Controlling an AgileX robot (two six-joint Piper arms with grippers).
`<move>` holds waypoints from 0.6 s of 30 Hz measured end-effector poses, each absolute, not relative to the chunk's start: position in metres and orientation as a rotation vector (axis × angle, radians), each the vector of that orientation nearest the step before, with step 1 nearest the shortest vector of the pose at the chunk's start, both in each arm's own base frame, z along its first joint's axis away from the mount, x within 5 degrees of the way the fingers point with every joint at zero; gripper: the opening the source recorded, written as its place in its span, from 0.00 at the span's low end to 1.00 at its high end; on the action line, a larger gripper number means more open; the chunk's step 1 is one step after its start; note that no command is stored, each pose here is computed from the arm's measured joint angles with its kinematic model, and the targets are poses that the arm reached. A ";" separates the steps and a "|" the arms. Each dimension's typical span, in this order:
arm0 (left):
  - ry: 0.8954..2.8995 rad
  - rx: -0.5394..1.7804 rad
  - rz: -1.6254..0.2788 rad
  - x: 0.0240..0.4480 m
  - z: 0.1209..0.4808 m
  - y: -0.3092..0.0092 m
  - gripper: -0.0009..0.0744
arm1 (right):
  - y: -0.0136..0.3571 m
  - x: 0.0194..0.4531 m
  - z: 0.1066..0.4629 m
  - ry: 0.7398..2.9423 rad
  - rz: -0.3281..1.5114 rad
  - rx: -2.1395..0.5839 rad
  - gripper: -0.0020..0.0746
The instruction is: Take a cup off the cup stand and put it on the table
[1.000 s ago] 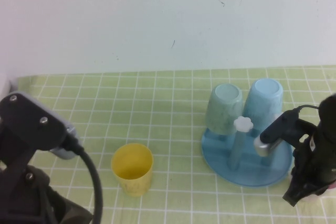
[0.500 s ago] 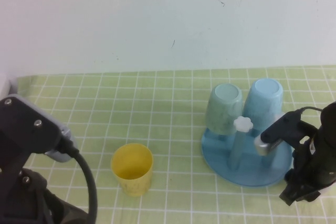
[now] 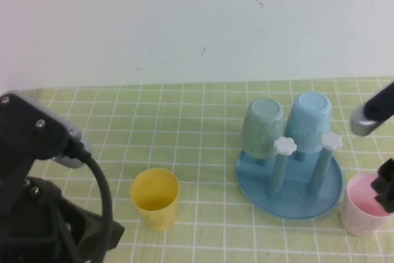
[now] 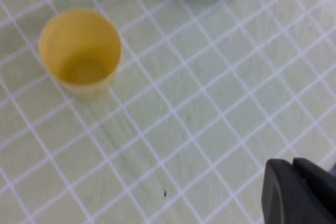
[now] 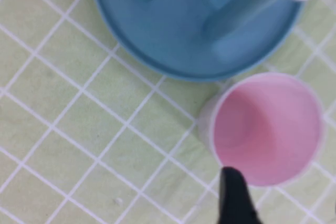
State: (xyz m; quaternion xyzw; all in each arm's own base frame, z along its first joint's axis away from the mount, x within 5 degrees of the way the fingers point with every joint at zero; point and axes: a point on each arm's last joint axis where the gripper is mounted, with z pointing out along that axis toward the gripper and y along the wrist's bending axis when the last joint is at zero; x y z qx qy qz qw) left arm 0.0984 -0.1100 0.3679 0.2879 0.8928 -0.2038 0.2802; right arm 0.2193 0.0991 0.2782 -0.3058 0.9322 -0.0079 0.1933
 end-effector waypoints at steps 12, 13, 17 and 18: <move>1.950 0.713 -0.605 0.087 0.365 -0.092 0.01 | 0.044 0.112 0.364 2.170 0.014 -0.695 0.04; 1.933 0.718 -0.599 0.085 0.358 -0.090 0.01 | 0.041 0.104 0.359 2.162 0.015 -0.692 0.04; 1.828 0.718 -0.580 0.078 0.335 -0.081 0.01 | 0.035 0.086 0.326 2.165 0.050 -0.710 0.03; 1.811 0.717 -0.578 0.076 0.329 -0.079 0.01 | 0.035 0.083 0.317 2.162 0.068 -0.707 0.03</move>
